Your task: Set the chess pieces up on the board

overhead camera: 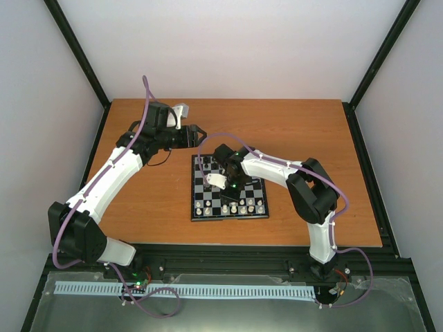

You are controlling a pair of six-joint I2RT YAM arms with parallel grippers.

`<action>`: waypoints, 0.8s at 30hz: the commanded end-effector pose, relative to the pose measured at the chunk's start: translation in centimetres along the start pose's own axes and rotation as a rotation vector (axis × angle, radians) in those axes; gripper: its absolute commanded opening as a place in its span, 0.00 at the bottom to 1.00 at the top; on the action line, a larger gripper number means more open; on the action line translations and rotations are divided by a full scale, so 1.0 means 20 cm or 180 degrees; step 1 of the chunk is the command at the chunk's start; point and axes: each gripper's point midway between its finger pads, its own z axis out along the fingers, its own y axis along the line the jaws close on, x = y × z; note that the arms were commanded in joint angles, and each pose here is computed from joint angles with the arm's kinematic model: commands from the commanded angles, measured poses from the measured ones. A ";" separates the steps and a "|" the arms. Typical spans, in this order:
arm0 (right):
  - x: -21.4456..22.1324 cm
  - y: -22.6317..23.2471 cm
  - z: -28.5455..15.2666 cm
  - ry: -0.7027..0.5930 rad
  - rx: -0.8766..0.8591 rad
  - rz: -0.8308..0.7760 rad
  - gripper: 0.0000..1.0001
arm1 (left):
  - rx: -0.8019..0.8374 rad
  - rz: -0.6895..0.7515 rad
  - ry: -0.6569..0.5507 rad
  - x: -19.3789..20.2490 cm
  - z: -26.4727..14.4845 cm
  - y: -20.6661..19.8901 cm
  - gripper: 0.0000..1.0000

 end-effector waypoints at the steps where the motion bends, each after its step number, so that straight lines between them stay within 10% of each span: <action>1: 0.00 0.01 0.05 0.0029 -0.0034 0.0030 0.15 | 0.0099 0.0027 -0.0193 -0.09 -0.07 -0.06 0.68; 24: 0.29 -0.07 -0.77 -0.1064 0.0873 0.0624 0.36 | -0.0375 0.0373 0.0215 0.11 0.19 -0.01 0.62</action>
